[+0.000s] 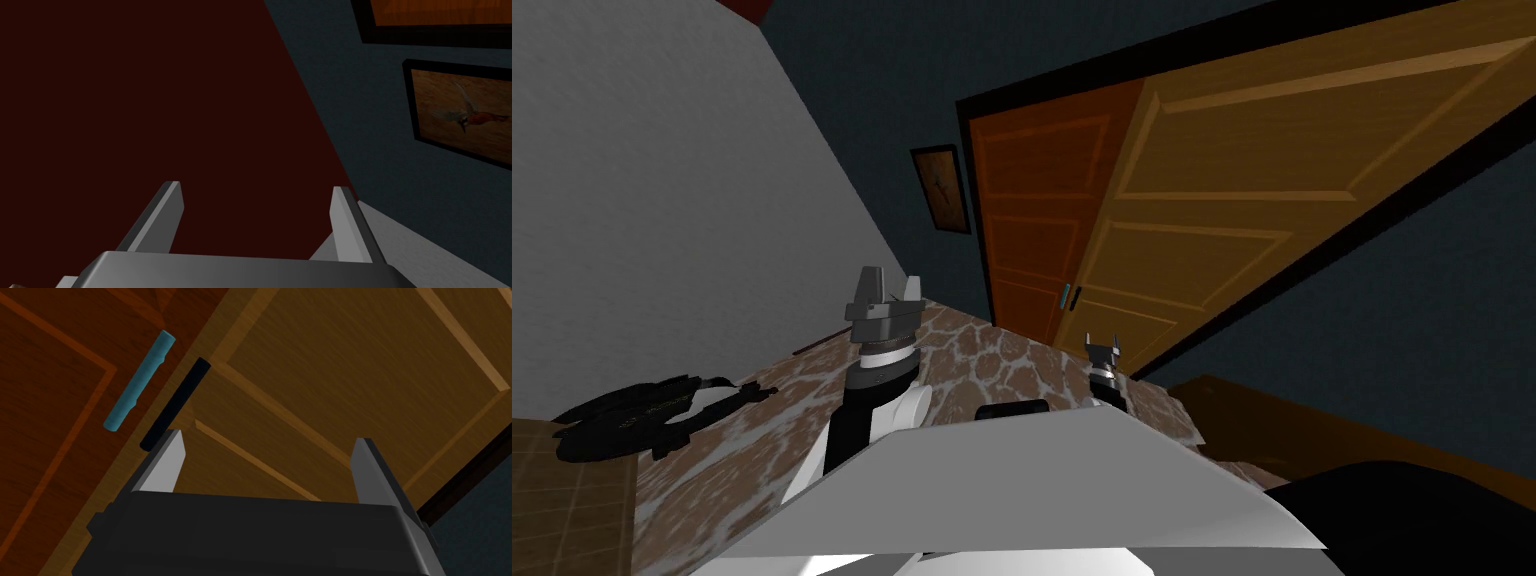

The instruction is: Pull the door open

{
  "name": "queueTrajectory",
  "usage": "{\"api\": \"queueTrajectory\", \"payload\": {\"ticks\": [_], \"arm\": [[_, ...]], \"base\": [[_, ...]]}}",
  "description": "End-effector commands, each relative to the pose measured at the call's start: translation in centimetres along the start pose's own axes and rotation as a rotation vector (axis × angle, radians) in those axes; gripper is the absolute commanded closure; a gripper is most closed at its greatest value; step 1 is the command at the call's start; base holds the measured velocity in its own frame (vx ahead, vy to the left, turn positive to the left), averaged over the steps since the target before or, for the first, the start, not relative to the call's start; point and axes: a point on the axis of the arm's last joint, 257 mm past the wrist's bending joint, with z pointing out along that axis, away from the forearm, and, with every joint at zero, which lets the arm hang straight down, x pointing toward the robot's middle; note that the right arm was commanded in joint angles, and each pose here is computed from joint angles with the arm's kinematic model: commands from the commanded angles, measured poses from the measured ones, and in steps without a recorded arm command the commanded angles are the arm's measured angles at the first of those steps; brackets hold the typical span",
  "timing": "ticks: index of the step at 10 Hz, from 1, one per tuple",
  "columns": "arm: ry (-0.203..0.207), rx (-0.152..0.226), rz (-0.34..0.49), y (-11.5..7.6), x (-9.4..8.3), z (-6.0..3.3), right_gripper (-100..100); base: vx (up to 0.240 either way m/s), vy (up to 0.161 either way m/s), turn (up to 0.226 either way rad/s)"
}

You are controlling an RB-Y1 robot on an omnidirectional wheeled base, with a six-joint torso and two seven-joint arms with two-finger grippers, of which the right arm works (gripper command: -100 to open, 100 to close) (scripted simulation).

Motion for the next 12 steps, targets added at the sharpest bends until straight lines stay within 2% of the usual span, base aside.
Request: {"api": "queueTrajectory", "payload": {"ticks": [1, 6, 12], "arm": [[-0.032, -0.004, 0.05, -0.2, -1.2, -0.49, -100], [-0.128, -0.024, 0.184, -0.5, -5.2, -2.27, -100], [-0.234, -0.067, 0.327, -0.7, -9.4, -4.68, -100]], "base": [[0.086, -0.058, 0.128], [0.087, -0.054, 0.142], [0.078, -0.059, 0.132]]}}
